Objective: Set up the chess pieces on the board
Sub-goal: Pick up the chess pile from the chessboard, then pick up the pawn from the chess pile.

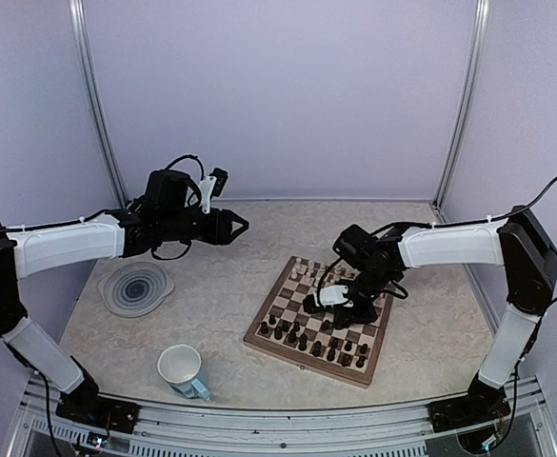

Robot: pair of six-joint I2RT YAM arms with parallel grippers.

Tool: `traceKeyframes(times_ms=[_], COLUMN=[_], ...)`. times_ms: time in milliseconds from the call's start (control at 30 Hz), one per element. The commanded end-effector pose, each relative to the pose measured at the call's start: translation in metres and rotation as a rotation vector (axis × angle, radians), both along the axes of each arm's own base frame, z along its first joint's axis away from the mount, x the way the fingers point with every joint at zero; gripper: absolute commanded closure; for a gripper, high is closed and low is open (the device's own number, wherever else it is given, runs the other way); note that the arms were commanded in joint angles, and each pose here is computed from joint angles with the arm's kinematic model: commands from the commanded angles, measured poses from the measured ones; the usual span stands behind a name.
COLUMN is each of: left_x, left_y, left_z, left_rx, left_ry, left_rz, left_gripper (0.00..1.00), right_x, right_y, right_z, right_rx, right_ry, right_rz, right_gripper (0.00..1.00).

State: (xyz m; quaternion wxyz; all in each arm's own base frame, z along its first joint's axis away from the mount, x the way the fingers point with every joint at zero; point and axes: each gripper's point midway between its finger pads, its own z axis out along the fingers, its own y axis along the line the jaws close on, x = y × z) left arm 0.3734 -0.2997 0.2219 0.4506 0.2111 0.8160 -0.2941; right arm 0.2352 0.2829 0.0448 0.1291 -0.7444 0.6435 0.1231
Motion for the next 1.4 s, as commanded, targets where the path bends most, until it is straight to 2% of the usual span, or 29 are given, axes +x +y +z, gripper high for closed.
traceKeyframes(times_ms=[0, 133, 233, 467, 667, 1200, 1367], left_x=[-0.035, -0.078, -0.098, -0.108, -0.115, -0.136, -0.136], left_y=[-0.048, -0.096, -0.12, -0.135, -0.135, -0.158, -0.16], left_z=[0.0, -0.018, -0.036, -0.061, -0.061, -0.048, -0.052], left_rx=[0.1, 0.142, 0.134, 0.043, -0.039, -0.083, -0.086], left_ry=[-0.049, -0.004, 0.067, 0.17, 0.157, -0.034, -0.036], left_rz=[-0.167, -0.364, -0.443, -0.441, -0.449, -0.537, -0.541], left_gripper=[0.45, 0.48, 0.5, 0.54, 0.52, 0.54, 0.56], right_x=[0.011, 0.013, 0.013, 0.015, 0.017, 0.014, 0.013], right_y=[0.0, 0.004, 0.006, 0.008, 0.011, 0.024, 0.026], right_z=[0.022, 0.031, 0.031, 0.038, 0.055, 0.09, 0.1], right_rx=[0.147, 0.19, 0.201, 0.233, 0.279, 0.351, 0.38], right_ry=[0.008, 0.009, 0.013, 0.027, 0.036, 0.104, 0.117], right_rz=[-0.074, -0.085, -0.089, -0.102, -0.111, -0.102, -0.1], right_gripper=[0.96, 0.96, 0.97, 0.97, 0.97, 0.97, 0.97])
